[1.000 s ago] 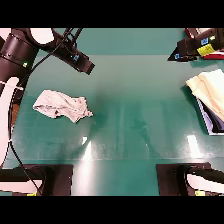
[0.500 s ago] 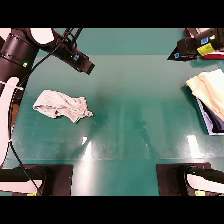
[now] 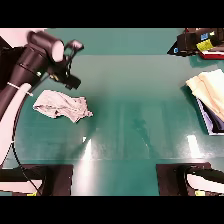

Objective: Fold the shirts.

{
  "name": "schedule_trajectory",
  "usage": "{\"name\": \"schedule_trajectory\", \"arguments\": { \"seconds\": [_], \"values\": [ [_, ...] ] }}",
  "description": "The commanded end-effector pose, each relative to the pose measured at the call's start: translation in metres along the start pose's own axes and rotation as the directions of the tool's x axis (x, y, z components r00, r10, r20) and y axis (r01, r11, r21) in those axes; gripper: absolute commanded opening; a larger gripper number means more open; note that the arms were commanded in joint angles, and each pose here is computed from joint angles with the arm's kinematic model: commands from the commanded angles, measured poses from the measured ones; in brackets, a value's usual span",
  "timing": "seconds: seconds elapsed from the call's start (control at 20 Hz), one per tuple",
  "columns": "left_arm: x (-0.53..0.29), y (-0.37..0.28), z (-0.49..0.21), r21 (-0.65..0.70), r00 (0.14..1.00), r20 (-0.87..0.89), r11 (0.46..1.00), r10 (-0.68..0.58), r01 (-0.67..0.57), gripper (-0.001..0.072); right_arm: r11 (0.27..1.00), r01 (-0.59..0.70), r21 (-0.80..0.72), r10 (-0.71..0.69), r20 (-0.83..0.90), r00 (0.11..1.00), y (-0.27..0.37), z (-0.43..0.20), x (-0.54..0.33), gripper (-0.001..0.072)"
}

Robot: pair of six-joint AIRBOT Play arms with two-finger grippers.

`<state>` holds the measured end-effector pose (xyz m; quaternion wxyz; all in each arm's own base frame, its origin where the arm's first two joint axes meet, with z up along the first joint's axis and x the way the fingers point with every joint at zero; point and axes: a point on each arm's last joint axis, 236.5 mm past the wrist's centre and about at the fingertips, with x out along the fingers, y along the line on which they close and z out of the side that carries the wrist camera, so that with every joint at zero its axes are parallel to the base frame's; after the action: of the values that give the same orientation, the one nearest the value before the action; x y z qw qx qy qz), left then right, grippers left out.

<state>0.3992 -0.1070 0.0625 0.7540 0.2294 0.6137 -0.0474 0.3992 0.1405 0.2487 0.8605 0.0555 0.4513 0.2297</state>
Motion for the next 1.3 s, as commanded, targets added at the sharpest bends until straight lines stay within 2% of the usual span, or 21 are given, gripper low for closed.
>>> {"name": "schedule_trajectory", "arguments": {
  "seconds": [0.0,0.05,0.15,0.25,0.45,0.55,0.65,0.7,0.85,1.0,1.15,1.25],
  "values": [
    [0.059,0.034,-0.058,-0.096,0.972,-0.204,0.986,0.114,-0.136,0.0641,1.000,0.001,0.000,-0.001,-0.014,1.000,0.000,-0.003,0.000,0.0021],
    [0.072,0.039,-0.072,-0.143,0.963,-0.246,0.979,0.106,-0.144,0.0694,1.000,0.001,0.000,-0.001,-0.014,1.000,0.000,-0.004,-0.001,0.0021],
    [0.092,0.036,-0.077,-0.217,0.970,-0.240,0.973,0.024,-0.078,0.0694,1.000,0.000,0.000,0.000,-0.014,1.000,0.000,-0.003,0.000,0.0021],
    [0.100,0.022,-0.060,-0.262,0.985,-0.161,0.965,-0.067,0.022,0.0694,1.000,0.000,0.000,0.000,-0.015,1.000,0.000,-0.004,-0.001,0.0021],
    [0.103,0.004,-0.027,-0.297,0.990,-0.022,0.946,-0.140,0.127,0.0689,1.000,0.000,0.000,0.000,-0.018,1.000,0.000,-0.004,-0.001,0.0021],
    [0.103,0.004,-0.025,-0.297,0.990,-0.015,0.946,-0.139,0.129,0.0481,1.000,0.000,0.000,0.000,-0.020,1.000,0.000,-0.005,-0.001,0.0021],
    [0.104,0.005,-0.025,-0.296,0.990,-0.016,0.947,-0.139,0.128,0.0097,1.000,0.000,0.000,0.000,-0.019,1.000,0.000,-0.005,-0.001,0.0021],
    [0.103,0.005,-0.025,-0.297,0.990,-0.014,0.946,-0.139,0.128,0.0023,1.000,-0.001,0.000,0.001,-0.019,1.000,0.000,-0.005,-0.001,0.0021],
    [0.083,0.011,-0.015,-0.299,0.991,0.013,0.945,-0.136,0.134,0.0022,1.000,0.000,-0.001,0.000,-0.013,1.000,0.001,-0.004,-0.002,0.0021],
    [-0.002,0.030,0.035,-0.261,0.959,0.263,0.950,-0.103,0.173,0.0021,1.000,0.002,-0.013,-0.001,0.054,0.999,0.006,0.006,-0.016,0.0021],
    [-0.124,0.032,0.066,-0.156,0.845,0.524,0.965,-0.102,0.213,0.0020,1.000,0.007,-0.028,-0.001,0.178,0.984,0.014,0.027,-0.038,0.0021],
    [-0.215,0.002,0.074,0.004,0.701,0.679,0.956,-0.218,0.294,0.0020,0.999,0.010,-0.041,0.002,0.280,0.960,0.021,0.043,-0.058,0.0021]
  ]
}}
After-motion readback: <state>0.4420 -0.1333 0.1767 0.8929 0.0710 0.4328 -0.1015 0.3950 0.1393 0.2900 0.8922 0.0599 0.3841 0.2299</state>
